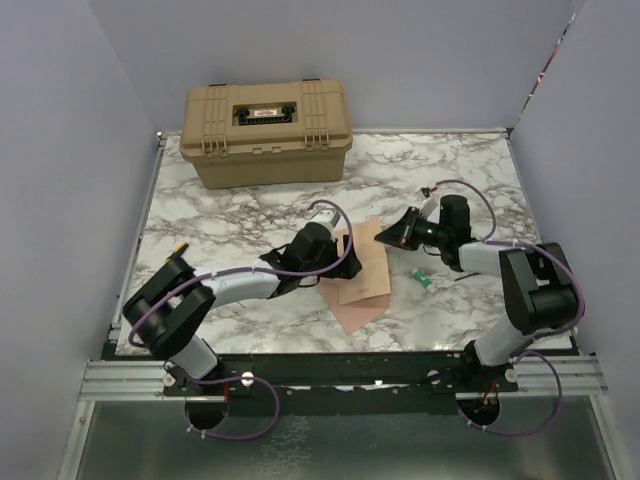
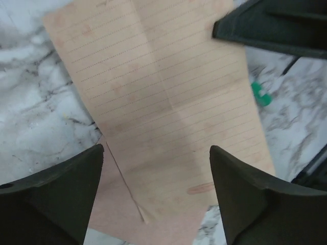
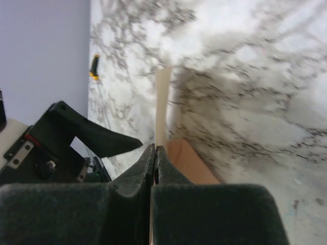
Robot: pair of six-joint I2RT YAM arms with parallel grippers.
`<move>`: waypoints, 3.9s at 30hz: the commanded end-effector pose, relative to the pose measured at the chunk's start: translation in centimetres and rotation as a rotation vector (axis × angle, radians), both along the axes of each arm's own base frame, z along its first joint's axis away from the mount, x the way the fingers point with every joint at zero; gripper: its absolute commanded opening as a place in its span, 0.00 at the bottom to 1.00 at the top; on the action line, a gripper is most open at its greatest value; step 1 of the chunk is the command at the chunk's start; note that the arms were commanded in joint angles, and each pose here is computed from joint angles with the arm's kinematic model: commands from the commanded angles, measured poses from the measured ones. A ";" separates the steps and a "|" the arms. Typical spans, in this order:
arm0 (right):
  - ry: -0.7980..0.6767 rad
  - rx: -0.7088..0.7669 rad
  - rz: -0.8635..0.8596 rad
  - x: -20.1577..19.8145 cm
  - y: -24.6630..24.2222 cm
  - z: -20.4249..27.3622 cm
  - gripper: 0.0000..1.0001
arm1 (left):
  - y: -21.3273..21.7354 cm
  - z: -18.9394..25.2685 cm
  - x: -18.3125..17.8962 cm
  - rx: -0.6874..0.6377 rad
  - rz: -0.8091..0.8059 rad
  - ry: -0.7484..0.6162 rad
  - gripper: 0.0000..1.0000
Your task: Place the letter into the envelope and seal it
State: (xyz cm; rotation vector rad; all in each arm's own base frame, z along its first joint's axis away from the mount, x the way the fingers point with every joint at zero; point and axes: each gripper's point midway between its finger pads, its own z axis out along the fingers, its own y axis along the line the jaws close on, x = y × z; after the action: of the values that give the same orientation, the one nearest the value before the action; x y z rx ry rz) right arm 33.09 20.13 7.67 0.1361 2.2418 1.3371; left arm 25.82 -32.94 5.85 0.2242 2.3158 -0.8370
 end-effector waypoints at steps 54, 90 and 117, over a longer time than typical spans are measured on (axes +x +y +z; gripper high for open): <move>-0.808 0.453 -0.114 -7.0 -1.7 41.1 0.00 | 3.4 37.3 1.2 -0.797 -0.325 -0.385 0.80; -1.096 0.049 0.446 -13.3 0.4 34.4 0.53 | 2.3 35.0 1.4 -0.843 -0.391 -0.369 0.00; -0.925 -0.067 0.528 -11.5 0.3 28.9 0.82 | 3.1 29.6 -4.0 -0.648 -0.717 -0.459 0.00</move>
State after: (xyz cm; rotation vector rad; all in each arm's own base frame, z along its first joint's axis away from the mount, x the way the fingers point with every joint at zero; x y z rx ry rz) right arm 23.62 19.74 38.03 -0.7974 1.5494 1.1047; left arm 25.44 -30.65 35.43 0.6541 1.5007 -1.6076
